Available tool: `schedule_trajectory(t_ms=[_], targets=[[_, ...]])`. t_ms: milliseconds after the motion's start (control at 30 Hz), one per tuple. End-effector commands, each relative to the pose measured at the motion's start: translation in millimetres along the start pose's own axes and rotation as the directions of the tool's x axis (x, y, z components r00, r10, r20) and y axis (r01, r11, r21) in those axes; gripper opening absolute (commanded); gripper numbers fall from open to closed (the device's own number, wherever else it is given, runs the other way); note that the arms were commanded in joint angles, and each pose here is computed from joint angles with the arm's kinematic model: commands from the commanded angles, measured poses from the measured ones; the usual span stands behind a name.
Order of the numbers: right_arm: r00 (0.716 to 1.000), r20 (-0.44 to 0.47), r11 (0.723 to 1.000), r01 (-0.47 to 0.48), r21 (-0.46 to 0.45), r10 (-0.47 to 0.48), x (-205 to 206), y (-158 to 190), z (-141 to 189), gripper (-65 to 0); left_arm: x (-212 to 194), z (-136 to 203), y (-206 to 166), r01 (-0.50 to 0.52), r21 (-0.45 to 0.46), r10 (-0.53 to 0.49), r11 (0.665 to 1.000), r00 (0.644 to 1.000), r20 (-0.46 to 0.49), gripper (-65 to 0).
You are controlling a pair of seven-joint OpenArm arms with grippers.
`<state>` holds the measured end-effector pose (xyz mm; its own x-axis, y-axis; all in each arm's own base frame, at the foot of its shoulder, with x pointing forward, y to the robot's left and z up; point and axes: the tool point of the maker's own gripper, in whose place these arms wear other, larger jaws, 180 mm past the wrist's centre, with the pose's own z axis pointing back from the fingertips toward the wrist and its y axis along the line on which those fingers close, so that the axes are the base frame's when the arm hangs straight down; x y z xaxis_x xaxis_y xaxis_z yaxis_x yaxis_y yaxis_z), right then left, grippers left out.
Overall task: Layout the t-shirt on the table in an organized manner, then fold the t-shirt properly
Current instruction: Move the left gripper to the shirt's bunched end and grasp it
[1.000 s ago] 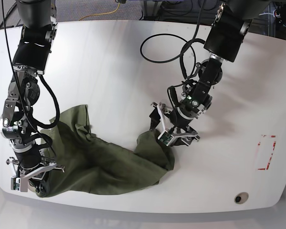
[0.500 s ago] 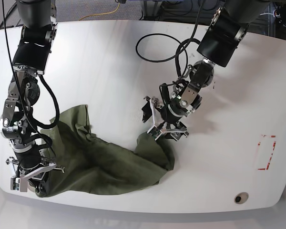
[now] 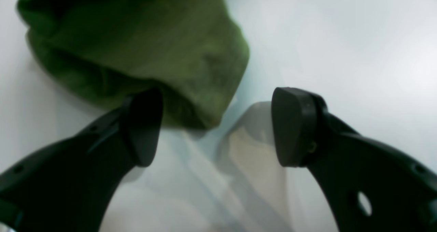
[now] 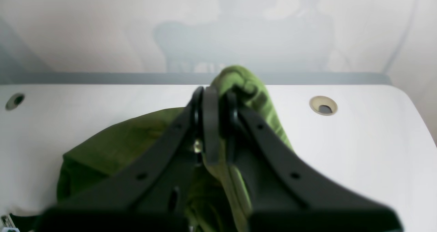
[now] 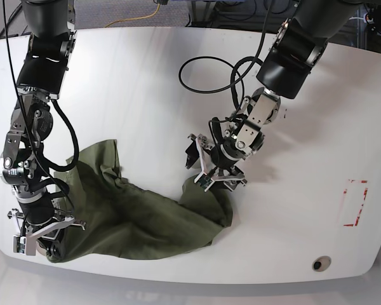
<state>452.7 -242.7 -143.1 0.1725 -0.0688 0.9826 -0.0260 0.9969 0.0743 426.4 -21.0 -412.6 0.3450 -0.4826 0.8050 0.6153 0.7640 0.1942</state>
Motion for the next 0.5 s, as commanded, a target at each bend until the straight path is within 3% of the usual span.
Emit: schedule_trajectory(t_ms=[0,300,467], targets=[[0.997,0.079,1.0,-0.003,0.007,0.003,26.2,2.2,2.1,-65.0,18.7,-3.9,10.1,0.017,0.022,-0.018,1.0,1.0,0.023,-18.5],[0.997,0.081,1.0,0.001,0.009,-0.001,26.4,3.5,1.7,-65.0,14.2,-7.2,8.1,0.006,0.018,-0.006,1.0,1.0,0.009,-19.3],[0.997,0.079,1.0,0.002,0.01,-0.003,25.5,3.9,1.6,-65.0,14.2,-7.2,8.1,0.006,0.018,-0.006,1.0,1.0,0.009,-30.8]])
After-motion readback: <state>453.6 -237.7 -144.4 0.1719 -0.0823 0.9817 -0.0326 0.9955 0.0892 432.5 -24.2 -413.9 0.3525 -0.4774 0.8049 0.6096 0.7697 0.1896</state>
